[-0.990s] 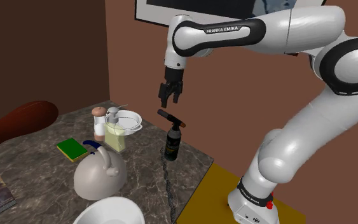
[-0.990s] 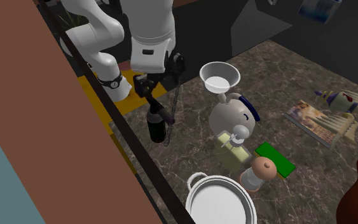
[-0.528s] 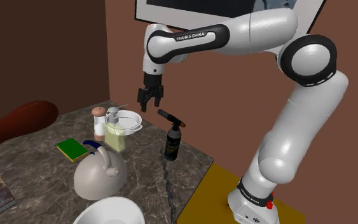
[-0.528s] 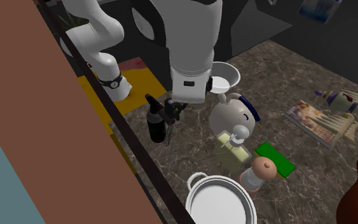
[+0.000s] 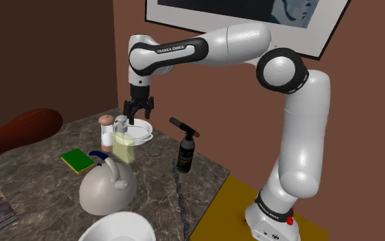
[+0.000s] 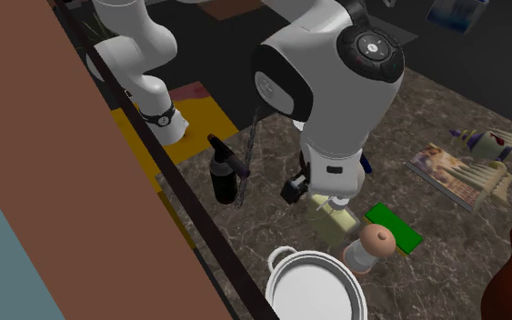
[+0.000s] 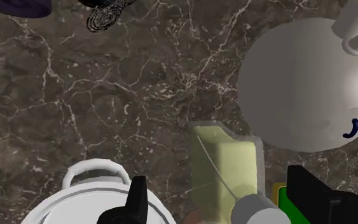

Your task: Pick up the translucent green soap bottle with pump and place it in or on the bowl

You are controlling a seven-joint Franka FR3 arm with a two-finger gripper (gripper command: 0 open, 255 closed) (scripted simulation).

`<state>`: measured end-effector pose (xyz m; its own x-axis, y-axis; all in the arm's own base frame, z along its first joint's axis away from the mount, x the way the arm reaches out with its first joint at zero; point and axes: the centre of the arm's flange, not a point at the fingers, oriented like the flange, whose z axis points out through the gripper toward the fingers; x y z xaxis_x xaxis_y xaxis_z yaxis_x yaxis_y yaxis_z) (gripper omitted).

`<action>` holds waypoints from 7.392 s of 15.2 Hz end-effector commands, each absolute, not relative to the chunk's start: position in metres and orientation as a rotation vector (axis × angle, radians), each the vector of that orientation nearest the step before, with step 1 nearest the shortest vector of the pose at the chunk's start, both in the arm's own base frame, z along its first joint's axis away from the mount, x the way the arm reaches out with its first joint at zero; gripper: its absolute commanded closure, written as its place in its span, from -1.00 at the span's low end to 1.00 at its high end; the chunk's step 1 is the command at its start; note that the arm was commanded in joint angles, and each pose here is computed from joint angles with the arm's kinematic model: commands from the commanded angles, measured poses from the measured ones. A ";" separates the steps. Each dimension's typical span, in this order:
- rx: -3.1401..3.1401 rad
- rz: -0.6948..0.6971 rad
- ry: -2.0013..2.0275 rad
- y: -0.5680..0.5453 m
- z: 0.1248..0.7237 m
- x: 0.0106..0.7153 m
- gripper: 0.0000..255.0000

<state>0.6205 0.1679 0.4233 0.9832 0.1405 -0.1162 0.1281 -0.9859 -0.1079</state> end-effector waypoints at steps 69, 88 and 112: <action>-3.025 0.221 -0.212 0.281 0.489 0.633 1.00; -3.025 0.221 -0.212 0.436 0.495 0.436 1.00; -3.025 0.221 -0.212 0.503 0.416 0.350 1.00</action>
<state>0.3491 0.5028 0.4219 0.9795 0.1466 -0.1382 0.1319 -0.9851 -0.1100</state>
